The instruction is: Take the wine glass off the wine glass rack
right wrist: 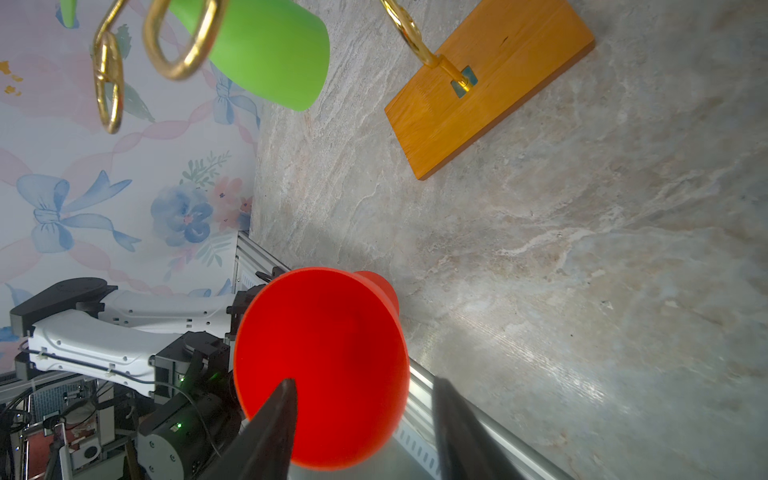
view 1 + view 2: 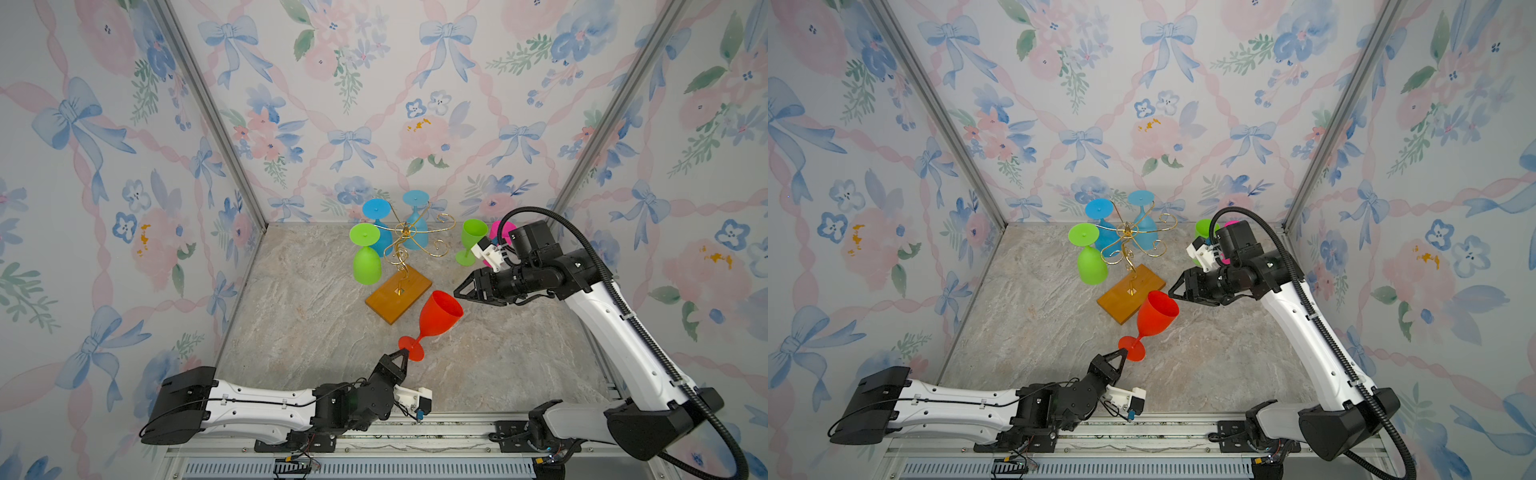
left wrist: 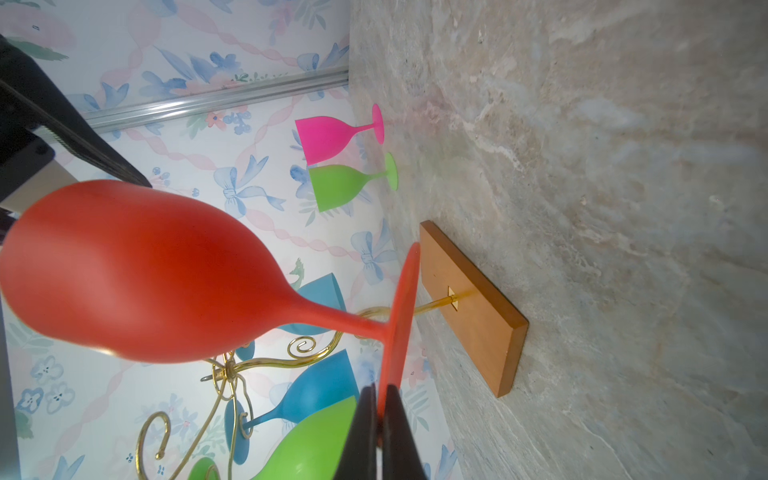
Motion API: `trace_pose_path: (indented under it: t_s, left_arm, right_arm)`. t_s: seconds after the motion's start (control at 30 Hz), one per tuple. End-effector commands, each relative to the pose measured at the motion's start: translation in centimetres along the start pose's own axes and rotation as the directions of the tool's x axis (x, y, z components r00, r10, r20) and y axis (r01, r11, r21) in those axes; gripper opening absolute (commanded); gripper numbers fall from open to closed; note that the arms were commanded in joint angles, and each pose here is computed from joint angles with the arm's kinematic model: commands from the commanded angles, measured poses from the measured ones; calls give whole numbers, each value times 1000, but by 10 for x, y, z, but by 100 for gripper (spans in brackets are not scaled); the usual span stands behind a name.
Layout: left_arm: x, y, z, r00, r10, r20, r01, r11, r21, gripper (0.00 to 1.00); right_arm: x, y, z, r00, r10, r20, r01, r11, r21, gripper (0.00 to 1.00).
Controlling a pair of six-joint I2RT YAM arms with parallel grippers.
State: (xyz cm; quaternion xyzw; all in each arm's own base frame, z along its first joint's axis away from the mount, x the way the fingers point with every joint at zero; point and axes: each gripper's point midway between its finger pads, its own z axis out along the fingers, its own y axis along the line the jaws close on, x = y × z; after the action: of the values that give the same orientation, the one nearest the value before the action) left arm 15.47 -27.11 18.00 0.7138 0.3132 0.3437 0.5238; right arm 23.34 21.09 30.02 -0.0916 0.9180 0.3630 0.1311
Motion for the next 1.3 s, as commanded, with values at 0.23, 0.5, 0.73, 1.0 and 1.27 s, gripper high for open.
trace_pose_path:
  t_s: [0.23, 0.5, 0.73, 1.0, 1.27]
  left_arm:
    - [13, 14, -5, 998, -31, -53, 27, 997, -76, 0]
    - [16, 11, -5, 998, -32, -62, 27, 996, -83, 0]
    - [17, 8, -5, 998, -24, -65, 18, 997, -81, 0]
    - [17, 6, -4, 998, -25, -66, 20, 997, -77, 0]
    - [15, 9, -5, 996, -69, -49, 65, 994, -84, 25]
  right_arm:
    - [10, -8, 22, 997, -36, -68, 41, 997, 65, 55]
    - [15, -3, 28, 995, -49, -89, 52, 998, 33, 35]
    - [22, 2, 32, 991, -65, -118, 66, 998, 1, 23]
    - [22, 3, 33, 991, -72, -116, 72, 997, -5, 5]
    - [11, -7, 23, 996, -68, -62, 72, 996, 60, 0]
